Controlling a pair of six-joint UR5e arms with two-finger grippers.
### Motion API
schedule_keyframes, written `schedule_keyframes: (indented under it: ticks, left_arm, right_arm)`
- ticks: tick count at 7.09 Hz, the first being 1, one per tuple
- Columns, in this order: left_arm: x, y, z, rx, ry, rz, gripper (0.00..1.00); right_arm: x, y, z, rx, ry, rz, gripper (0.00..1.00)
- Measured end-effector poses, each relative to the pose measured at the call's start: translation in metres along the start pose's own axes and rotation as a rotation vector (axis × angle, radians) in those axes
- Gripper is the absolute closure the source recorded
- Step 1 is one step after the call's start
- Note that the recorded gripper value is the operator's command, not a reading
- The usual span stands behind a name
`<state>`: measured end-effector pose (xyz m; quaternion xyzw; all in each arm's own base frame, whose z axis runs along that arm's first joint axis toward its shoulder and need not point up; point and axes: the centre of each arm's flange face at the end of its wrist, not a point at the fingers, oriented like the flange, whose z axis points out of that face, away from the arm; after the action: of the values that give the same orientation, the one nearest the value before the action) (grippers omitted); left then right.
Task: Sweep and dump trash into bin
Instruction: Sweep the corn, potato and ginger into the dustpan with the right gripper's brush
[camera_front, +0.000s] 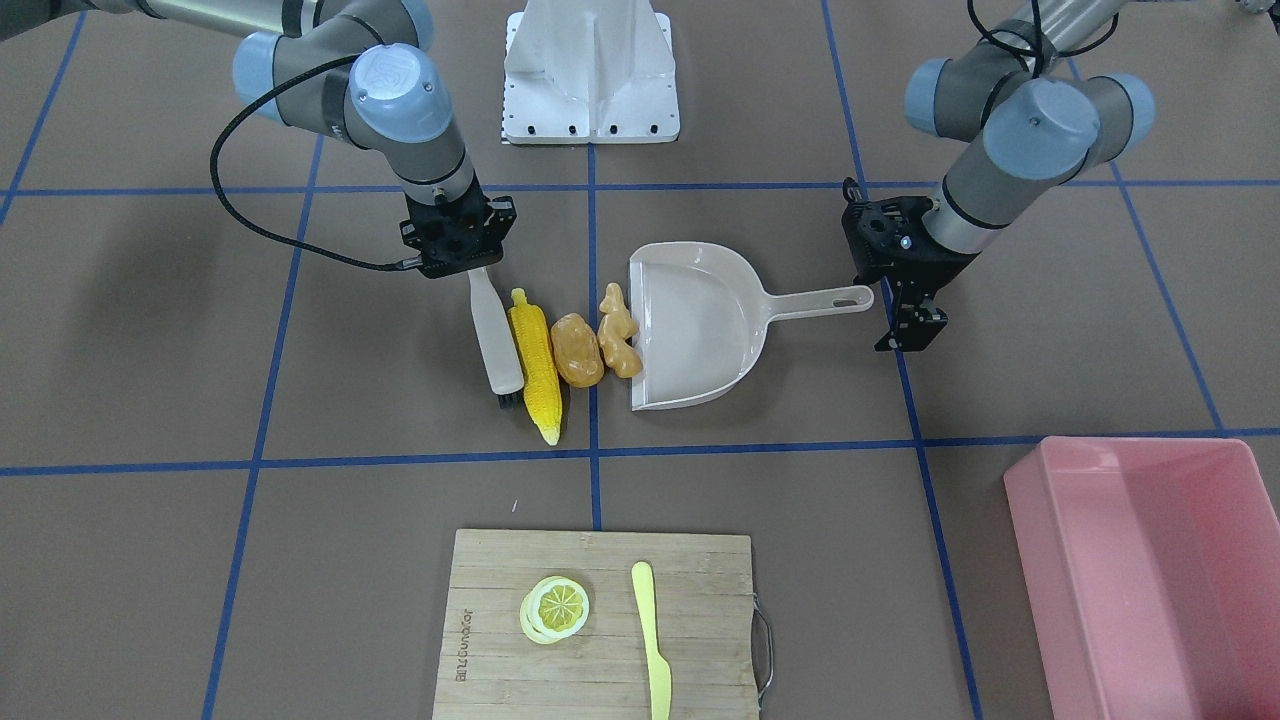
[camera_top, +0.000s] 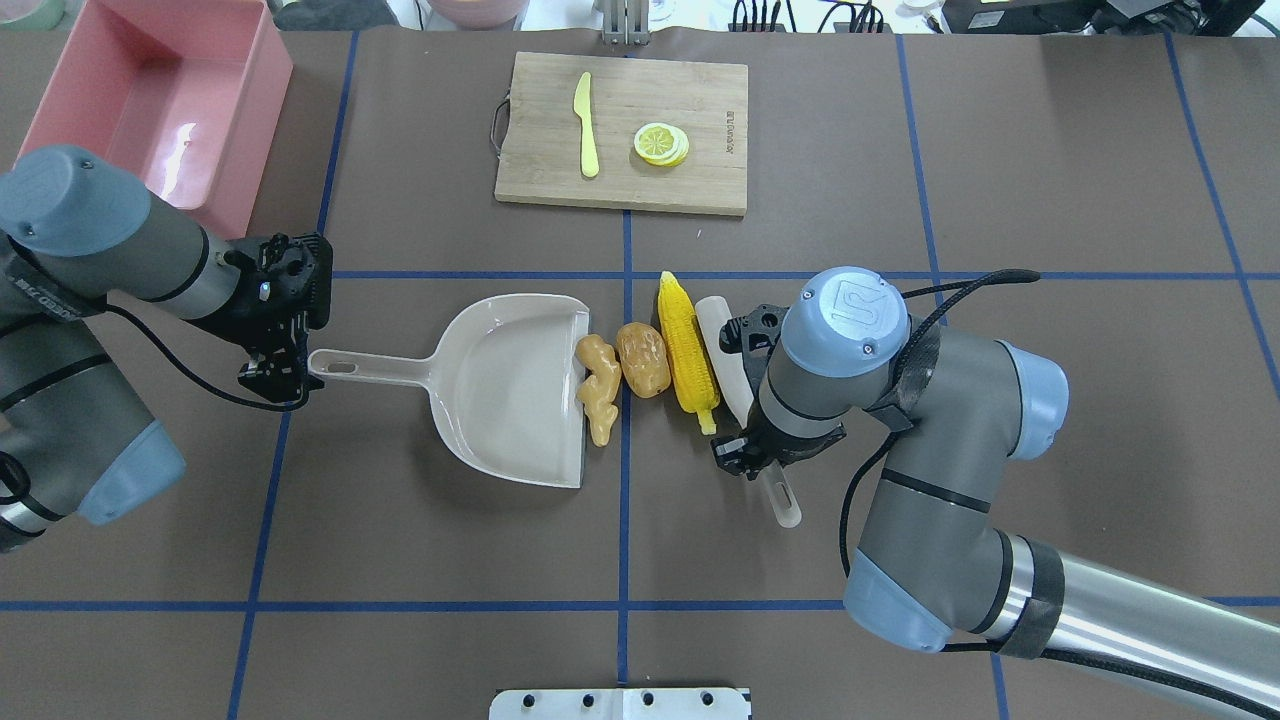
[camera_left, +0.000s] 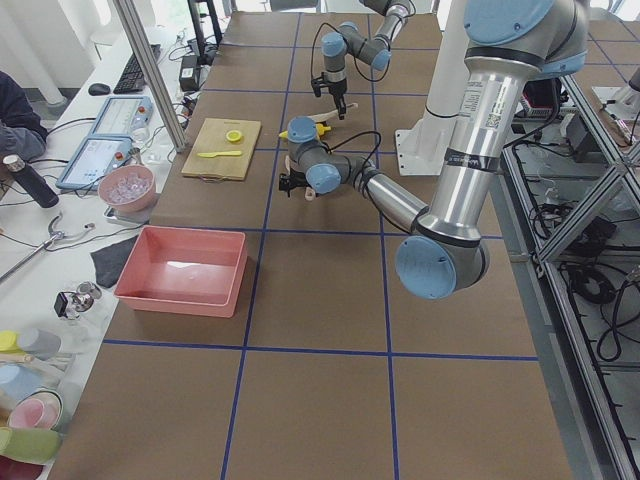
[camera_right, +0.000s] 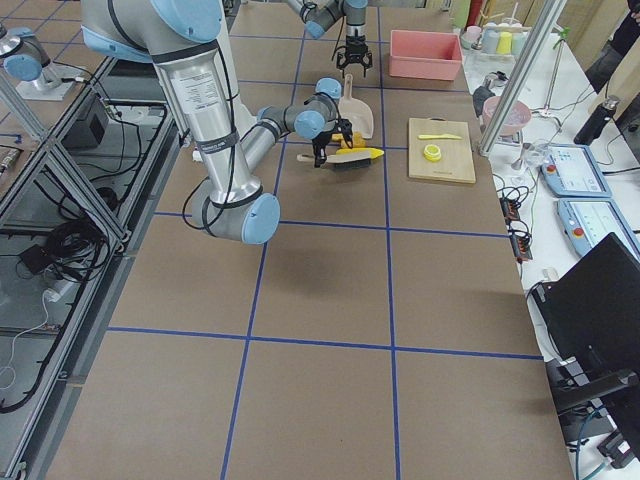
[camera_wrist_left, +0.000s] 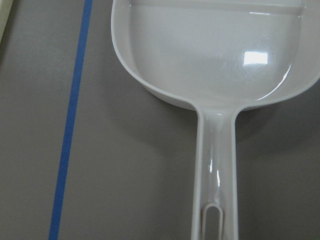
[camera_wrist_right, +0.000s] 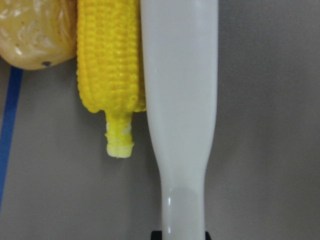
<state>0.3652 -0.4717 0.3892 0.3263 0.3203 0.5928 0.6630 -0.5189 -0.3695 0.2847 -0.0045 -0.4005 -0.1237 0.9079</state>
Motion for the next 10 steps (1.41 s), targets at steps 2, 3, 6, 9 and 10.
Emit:
schedule_keyframes:
  ticks: [2, 3, 6, 9, 10]
  left_arm:
    - [0.002, 0.000, 0.004, -0.001, 0.006, -0.001, 0.02]
    - [0.003, -0.001, 0.005, 0.001, 0.007, 0.000, 0.02]
    - [0.005, -0.004, 0.003, 0.007, 0.007, 0.007, 0.03]
    - [0.005, -0.003, 0.004, 0.006, 0.007, 0.013, 0.03]
    - [0.005, -0.002, 0.004, 0.006, 0.006, 0.014, 0.03]
  right_arm:
    - [-0.015, 0.005, 0.001, 0.023, -0.059, 0.032, 1.00]
    - [-0.021, 0.007, 0.000, 0.033, -0.085, 0.048, 1.00]
    - [-0.042, 0.012, 0.002, 0.052, -0.151, 0.091, 1.00]
    - [-0.070, 0.014, 0.010, 0.088, -0.201, 0.143, 1.00]
    - [-0.080, 0.016, 0.008, 0.099, -0.227, 0.163, 1.00]
